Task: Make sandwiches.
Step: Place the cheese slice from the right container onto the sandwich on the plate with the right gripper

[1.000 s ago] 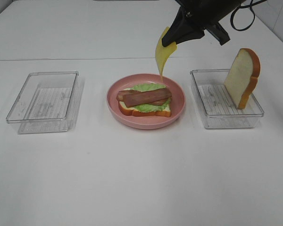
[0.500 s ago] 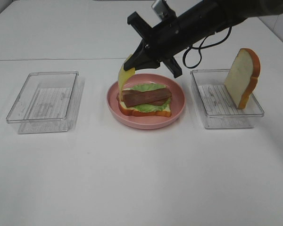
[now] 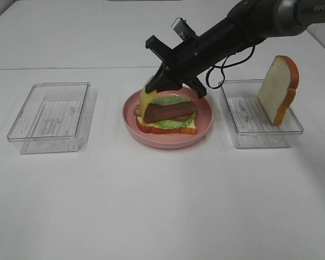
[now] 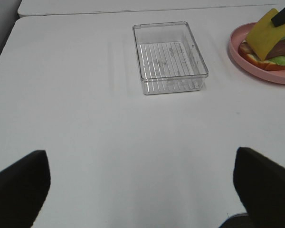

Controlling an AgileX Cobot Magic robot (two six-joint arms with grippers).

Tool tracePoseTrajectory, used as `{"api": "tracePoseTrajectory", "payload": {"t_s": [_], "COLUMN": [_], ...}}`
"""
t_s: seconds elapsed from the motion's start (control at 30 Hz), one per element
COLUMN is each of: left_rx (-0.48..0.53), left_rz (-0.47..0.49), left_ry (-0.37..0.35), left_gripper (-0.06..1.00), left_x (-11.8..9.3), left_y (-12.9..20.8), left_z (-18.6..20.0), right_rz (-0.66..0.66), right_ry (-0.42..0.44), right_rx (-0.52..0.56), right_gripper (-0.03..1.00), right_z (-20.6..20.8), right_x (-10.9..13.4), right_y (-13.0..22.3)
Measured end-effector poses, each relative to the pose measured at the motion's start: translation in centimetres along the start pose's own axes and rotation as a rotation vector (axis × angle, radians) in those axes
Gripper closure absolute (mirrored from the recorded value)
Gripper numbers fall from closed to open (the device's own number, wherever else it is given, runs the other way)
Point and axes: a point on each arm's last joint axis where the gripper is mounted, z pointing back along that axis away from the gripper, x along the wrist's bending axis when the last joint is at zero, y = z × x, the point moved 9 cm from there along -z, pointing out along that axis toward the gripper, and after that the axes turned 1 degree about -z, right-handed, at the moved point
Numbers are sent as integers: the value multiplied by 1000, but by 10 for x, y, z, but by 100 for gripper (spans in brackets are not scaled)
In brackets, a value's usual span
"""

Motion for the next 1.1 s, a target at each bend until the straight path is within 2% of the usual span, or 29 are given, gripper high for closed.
{"api": "tracePoseTrajectory", "payload": {"t_s": [0.03,0.07,0.1,0.17,0.2,0.23,0.3,0.67,0.77,0.83,0.93,0.97,1.0,1.03,1.07,1.1], "left_rx": [0,0,0,0,0,0,0,0,0,0,0,0,0,0,0,0], "left_rz": [0,0,0,0,0,0,0,0,0,0,0,0,0,0,0,0], "left_ry": [0,0,0,0,0,0,0,0,0,0,0,0,0,0,0,0], "left_gripper": [-5,-5,-5,-5,-5,-5,-5,-5,-5,-5,-5,-5,-5,-5,-5,-5], "left_x": [0,0,0,0,0,0,0,0,0,0,0,0,0,0,0,0], "left_y": [0,0,0,0,0,0,0,0,0,0,0,0,0,0,0,0], "left_z": [0,0,0,0,0,0,0,0,0,0,0,0,0,0,0,0], "right_rz": [11,11,18,22,25,25,40,82,108,115,115,123,131,131,134,134], "right_ry": [42,42,93,115,164,164,223,252,255,273,279,299,316,316,324,324], "right_rx": [9,9,19,22,30,30,33,4,-18,-21,-19,-11,-9,-9,-8,-8], "right_gripper": [97,97,97,97,97,97,97,97,93,83,80,70,55,55,46,46], "right_z": [0,0,1,1,2,2,4,9,13,15,15,16,17,17,18,18], "right_x": [-7,-7,-17,-21,-29,-29,-40,-40,-35,-36,-37,-40,-43,-43,-44,-44], "right_y": [1,1,3,4,5,5,5,-4,-11,-13,-13,-12,-12,-12,-12,-12]}}
